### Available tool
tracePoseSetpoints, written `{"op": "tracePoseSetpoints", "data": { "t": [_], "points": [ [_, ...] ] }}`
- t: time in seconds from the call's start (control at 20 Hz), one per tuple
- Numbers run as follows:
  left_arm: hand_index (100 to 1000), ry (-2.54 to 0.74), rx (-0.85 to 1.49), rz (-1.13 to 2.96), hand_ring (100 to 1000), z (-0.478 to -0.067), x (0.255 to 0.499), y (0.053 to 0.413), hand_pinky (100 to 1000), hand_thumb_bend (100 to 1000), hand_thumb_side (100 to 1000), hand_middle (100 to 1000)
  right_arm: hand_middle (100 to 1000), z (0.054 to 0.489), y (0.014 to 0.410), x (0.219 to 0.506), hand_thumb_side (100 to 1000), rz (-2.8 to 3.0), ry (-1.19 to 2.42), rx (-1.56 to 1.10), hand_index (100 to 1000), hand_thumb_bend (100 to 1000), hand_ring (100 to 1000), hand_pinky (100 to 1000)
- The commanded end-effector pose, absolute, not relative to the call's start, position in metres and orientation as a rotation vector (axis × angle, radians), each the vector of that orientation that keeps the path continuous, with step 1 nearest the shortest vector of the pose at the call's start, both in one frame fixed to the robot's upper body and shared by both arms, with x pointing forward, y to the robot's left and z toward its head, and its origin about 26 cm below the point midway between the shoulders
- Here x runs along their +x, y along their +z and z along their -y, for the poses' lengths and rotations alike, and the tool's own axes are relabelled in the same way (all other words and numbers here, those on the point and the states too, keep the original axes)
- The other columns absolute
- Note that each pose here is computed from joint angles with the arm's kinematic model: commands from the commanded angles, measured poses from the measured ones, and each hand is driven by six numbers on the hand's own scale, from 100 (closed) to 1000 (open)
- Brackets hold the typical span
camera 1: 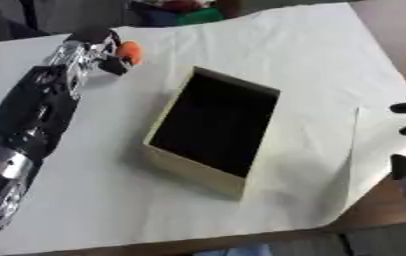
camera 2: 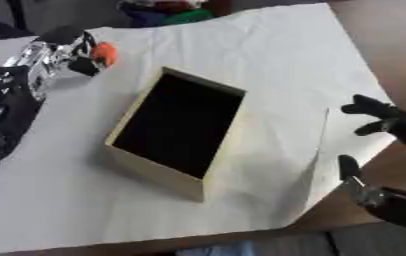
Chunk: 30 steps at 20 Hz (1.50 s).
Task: Pick up objects on the table and place them in the box.
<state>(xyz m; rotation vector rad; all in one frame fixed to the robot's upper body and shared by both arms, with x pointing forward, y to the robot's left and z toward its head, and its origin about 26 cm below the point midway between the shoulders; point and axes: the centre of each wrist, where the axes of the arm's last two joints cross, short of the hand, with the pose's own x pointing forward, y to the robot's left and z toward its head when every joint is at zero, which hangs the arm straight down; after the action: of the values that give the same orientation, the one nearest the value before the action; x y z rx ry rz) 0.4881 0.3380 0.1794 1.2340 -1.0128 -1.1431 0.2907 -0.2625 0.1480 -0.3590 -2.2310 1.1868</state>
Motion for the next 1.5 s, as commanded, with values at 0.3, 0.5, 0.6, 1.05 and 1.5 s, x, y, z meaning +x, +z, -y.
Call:
{"op": "tracePoseSetpoints", "data": {
  "t": [0.3,0.5,0.6,1.05,1.5],
  "points": [
    [590,-1.097,1.358,1.115,470,-0.341,0.488,0.193,597,109,392,451,826,0.264,0.156,0.29,309,2.257,1.188,-0.373,1000,100,891,677],
    [572,-1.074,1.398,1.197,454,-0.34,0.486,0.2,589,109,386,430,826,0.265,0.155,0.29,308,2.253,1.187,-0.375,1000,100,891,678],
    [572,-1.09,1.421,1.247,454,-0.337,0.485,0.211,592,103,393,430,826,0.265,0.155,0.29,308,2.251,1.186,-0.376,1000,100,891,678],
    [569,-1.351,1.42,1.537,454,-0.29,0.472,0.253,602,100,414,431,826,0.267,0.153,0.289,303,2.244,1.184,-0.376,1000,100,891,681],
    [569,-1.716,1.236,1.776,457,-0.22,0.448,0.271,613,100,430,440,827,0.267,0.152,0.289,301,2.242,1.195,-0.368,1000,100,891,684]
  ]
}}
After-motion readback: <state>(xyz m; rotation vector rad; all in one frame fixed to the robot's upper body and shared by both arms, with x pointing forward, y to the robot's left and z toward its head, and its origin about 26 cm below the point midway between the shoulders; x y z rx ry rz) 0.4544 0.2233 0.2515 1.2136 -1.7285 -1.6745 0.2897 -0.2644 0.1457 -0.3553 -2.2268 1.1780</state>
